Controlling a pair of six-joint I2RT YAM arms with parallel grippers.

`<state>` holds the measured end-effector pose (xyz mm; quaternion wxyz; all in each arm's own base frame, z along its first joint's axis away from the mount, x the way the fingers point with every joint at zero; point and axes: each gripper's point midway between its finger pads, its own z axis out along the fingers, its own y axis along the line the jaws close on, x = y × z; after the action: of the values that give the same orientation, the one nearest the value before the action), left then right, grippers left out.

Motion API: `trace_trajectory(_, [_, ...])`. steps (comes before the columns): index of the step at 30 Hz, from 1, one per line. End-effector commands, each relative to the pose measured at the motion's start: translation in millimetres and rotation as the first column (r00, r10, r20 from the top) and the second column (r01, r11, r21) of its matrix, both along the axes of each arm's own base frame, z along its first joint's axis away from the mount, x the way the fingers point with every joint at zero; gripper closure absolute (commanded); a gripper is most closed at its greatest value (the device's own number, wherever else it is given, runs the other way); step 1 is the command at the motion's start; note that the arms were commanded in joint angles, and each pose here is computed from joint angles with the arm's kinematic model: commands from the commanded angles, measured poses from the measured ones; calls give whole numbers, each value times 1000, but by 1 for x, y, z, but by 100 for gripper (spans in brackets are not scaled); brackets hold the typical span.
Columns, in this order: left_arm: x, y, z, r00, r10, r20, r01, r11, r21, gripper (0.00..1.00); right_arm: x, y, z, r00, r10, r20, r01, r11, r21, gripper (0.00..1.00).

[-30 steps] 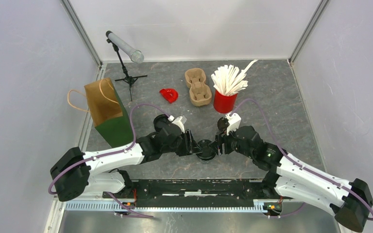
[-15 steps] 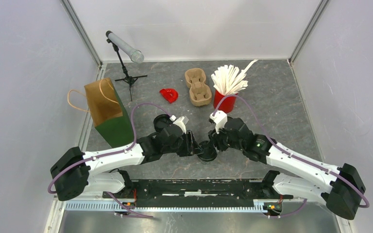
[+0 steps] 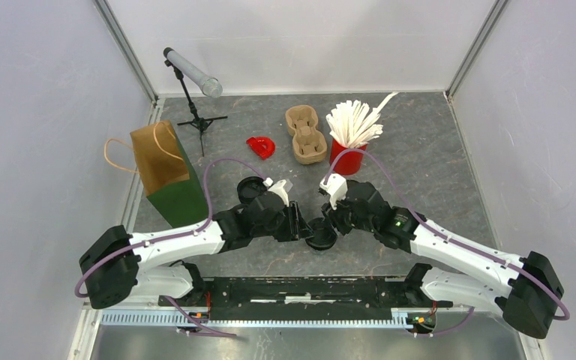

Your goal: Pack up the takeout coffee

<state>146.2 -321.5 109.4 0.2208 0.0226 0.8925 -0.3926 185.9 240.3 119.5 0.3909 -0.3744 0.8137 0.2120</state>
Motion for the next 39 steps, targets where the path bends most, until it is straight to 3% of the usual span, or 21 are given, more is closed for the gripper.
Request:
trace_trajectory(1, [9, -5, 11, 996, -17, 85, 16, 1000, 11, 56, 1, 4, 9, 1000, 18, 4, -18, 999, 34, 59])
trace_trajectory(9, [8, -5, 11, 995, -26, 99, 24, 1000, 18, 56, 3, 0, 24, 1000, 4, 6, -4, 995, 98, 48])
trace_trajectory(15, [8, -7, 14, 993, -31, 112, 30, 1000, 9, 56, -9, 8, 48, 977, 175, 123, -190, 974, 121, 19])
trace_trajectory(18, [8, -7, 16, 993, -33, 115, 33, 999, 4, 57, -8, 3, 40, 977, 171, 130, -184, 979, 89, 17])
trace_trajectory(23, [8, -9, 16, 992, -41, 119, 41, 999, 2, 60, 8, -10, 25, 992, 49, 114, -53, 998, 35, 32])
trace_trajectory(34, [8, -10, 13, 992, -45, 120, 44, 999, 11, 60, 4, -6, -2, 1000, 25, -11, -25, 999, 35, 53])
trace_trajectory(39, [9, -10, 12, 992, -43, 120, 42, 999, 17, 60, 3, -8, -4, 999, 23, -29, -22, 999, 45, 67])
